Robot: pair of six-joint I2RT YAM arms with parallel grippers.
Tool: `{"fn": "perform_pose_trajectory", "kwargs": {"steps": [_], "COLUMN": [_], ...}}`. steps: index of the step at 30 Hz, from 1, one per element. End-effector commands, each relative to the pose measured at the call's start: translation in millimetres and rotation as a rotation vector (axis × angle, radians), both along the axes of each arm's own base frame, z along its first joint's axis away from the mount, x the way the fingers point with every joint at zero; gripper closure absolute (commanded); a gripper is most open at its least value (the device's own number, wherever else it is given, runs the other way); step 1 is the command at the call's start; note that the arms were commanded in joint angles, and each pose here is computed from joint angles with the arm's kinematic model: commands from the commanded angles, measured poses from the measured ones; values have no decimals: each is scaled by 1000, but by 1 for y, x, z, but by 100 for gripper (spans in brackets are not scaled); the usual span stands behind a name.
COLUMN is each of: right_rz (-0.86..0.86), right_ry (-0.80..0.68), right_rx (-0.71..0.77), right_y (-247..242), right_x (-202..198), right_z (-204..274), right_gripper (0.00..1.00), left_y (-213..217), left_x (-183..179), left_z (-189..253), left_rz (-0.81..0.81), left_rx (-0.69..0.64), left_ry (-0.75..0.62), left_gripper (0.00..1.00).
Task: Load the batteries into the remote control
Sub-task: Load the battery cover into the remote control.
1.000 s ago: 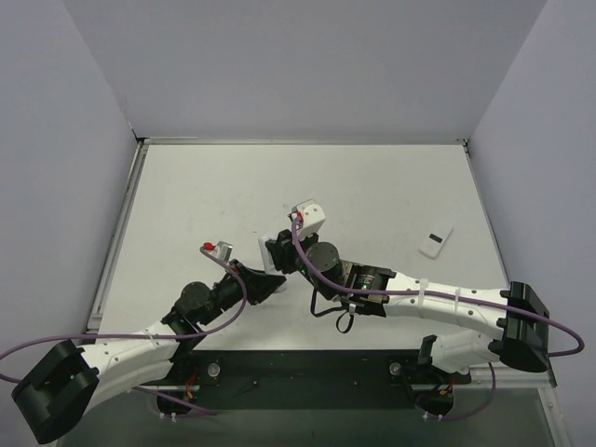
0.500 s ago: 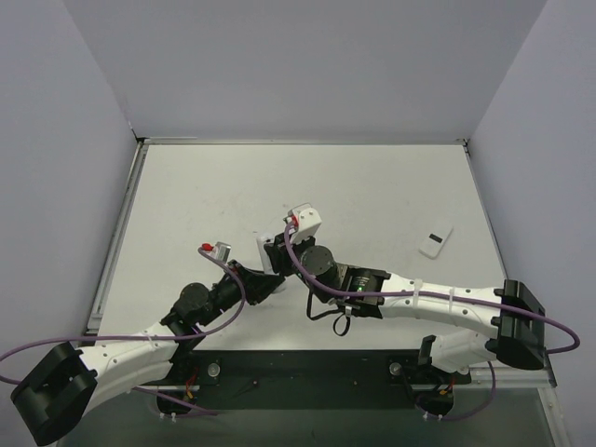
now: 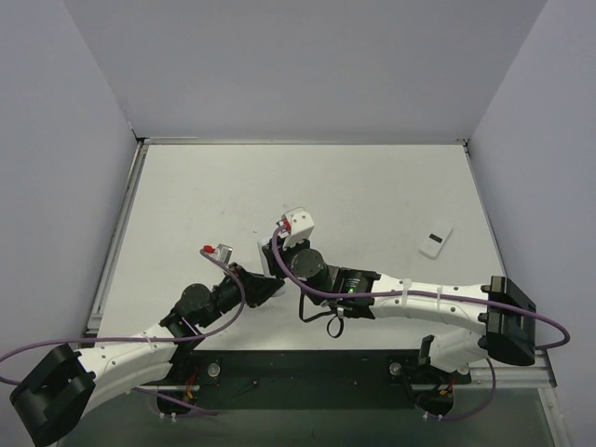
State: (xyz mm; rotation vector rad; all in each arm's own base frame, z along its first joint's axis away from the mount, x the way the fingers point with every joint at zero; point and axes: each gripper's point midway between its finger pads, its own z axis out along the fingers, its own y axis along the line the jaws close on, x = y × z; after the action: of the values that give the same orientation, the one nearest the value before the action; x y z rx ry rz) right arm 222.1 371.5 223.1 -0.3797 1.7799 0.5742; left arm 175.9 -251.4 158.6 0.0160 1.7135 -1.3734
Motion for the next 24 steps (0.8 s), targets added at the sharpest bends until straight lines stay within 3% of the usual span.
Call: {"fn": "perform_pose_trajectory", "kwargs": {"steps": [1, 7, 24], "right_rz": [-13, -17, -71], "right_ry": [-7, -9, 0], "right_rx": [-16, -19, -30], "right_y": [4, 5, 3], "right_x": [0, 1, 7], "right_z": [2, 2, 1], "right_gripper": [96, 87, 84], "left_y": [0, 0, 1], "left_x": [1, 0, 1], "left_z": [38, 36, 36], "left_rz": [8, 6, 10], "left_rx": [-99, -97, -100], "left_ry": [-94, -88, -77], "left_gripper": [100, 100, 100]}}
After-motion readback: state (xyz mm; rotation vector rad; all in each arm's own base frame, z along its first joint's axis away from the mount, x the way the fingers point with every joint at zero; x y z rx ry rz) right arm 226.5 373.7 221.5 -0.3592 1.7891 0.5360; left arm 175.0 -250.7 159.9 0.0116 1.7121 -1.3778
